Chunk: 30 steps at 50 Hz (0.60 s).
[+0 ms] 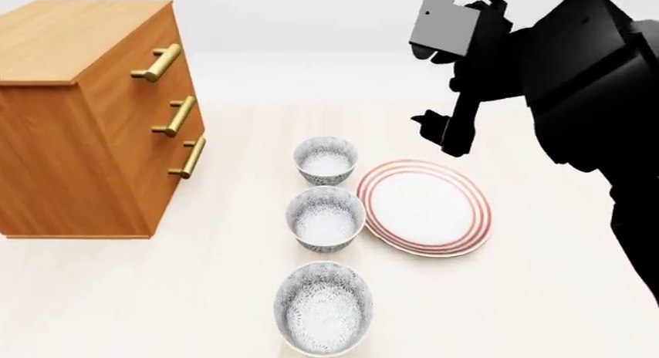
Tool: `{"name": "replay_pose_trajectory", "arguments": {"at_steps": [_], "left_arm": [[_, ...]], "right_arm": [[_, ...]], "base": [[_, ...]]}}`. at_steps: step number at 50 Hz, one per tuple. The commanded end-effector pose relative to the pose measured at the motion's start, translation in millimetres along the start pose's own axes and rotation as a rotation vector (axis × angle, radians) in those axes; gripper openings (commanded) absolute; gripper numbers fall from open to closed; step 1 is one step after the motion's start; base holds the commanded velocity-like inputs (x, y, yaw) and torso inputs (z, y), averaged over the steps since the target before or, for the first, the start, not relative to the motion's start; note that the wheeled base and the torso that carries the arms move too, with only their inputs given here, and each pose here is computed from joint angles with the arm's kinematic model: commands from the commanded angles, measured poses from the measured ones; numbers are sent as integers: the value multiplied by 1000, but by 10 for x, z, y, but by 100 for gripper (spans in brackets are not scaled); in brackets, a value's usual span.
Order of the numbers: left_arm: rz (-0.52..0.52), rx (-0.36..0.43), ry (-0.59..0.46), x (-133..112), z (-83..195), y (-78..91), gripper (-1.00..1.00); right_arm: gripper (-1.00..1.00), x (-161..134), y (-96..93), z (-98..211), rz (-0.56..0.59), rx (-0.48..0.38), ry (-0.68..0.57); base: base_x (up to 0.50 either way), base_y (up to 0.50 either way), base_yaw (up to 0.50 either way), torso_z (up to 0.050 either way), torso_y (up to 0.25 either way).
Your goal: Stack the bowl in the middle on the bowl at the back.
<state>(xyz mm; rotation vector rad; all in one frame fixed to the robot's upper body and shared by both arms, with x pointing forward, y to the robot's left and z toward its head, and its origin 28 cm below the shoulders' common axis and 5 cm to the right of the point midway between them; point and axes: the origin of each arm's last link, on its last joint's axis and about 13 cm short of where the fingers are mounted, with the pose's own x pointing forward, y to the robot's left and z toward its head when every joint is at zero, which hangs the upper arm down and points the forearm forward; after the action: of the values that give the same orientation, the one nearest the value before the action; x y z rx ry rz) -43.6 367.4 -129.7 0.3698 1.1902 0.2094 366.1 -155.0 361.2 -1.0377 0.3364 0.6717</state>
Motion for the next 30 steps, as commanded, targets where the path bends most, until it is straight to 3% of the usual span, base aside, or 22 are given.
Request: {"name": "replay_pose_trajectory", "arguments": {"at_steps": [1, 9, 15, 30], "left_arm": [[-9, -7, 18, -11, -27, 0, 100], [-7, -10, 14, -11, -26, 0, 100], [-4, -18, 13, -11, -26, -1, 100], [-8, -26, 17, -11, -27, -1, 100]], "right_arm": [[100, 140, -17, -61, 147, -128, 94], [100, 332, 11, -55, 321, -316, 164], [100, 471, 103, -16, 451, -403, 165], [100, 955, 106, 74, 500, -515, 66]], "base": [[0, 0, 0, 0, 0], [0, 0, 0, 0, 0], [0, 0, 0, 0, 0], [0, 0, 0, 0, 0]]}}
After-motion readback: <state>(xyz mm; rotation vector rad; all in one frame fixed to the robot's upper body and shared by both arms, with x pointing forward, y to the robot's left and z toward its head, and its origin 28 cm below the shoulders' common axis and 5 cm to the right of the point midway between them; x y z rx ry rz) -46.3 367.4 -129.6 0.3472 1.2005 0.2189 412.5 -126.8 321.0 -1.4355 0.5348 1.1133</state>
